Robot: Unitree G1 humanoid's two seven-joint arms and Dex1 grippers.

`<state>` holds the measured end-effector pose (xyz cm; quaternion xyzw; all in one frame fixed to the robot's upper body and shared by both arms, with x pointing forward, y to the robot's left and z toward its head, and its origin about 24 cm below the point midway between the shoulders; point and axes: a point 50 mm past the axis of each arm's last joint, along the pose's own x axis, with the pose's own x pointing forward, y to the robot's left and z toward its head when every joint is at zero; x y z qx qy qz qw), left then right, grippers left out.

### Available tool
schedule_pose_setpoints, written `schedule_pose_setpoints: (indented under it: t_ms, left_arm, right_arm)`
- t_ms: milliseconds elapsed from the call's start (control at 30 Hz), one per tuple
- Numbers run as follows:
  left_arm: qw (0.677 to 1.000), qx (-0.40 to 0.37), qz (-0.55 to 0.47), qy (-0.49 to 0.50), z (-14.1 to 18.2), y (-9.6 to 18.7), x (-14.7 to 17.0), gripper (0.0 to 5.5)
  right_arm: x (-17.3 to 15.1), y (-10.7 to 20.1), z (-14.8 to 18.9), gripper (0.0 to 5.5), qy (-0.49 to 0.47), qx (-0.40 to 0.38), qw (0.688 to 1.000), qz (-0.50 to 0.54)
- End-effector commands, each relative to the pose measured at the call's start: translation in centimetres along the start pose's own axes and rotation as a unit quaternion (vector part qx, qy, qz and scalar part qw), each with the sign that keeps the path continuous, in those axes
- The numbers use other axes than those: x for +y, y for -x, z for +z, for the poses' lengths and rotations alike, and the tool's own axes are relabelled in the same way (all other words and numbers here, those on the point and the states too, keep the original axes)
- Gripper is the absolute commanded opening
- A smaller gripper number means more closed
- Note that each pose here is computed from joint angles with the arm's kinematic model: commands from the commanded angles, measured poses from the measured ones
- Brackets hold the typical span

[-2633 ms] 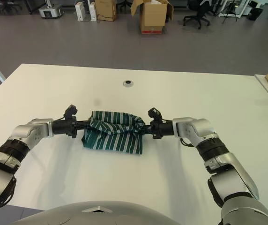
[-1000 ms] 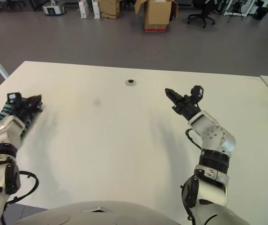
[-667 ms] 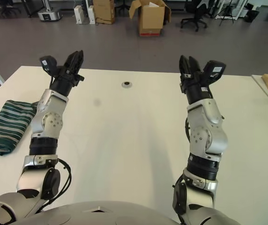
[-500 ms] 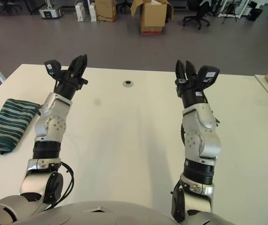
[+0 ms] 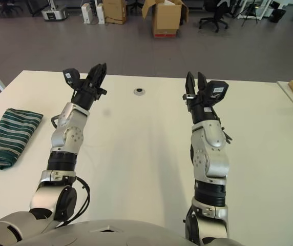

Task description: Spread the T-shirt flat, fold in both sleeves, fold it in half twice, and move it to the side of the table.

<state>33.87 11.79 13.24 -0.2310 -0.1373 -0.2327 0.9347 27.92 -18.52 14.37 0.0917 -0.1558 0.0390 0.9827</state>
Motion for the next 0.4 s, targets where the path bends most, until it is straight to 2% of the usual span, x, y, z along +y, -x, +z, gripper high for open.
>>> schedule_pose_setpoints:
  t_ms: [33, 233, 400]
  left_arm:
    - [0.999, 0.026, 0.016, -0.043, -1.0, 0.7, 0.8, 1.36]
    - [0.997, 0.046, 0.022, -0.054, -1.9, 1.2, 1.4, 1.36]
    - [0.996, 0.021, 0.055, -0.068, -1.5, 1.6, 1.6, 1.36]
  right_arm:
    - [-0.1, 0.4, -0.7, 1.54, 0.003, 0.012, 1.000, -0.005]
    - [0.0, 0.6, -1.1, 1.54, 0.006, 0.016, 1.000, -0.010]
    - [0.2, -0.7, -1.2, 1.54, 0.014, 0.024, 0.999, 0.016]
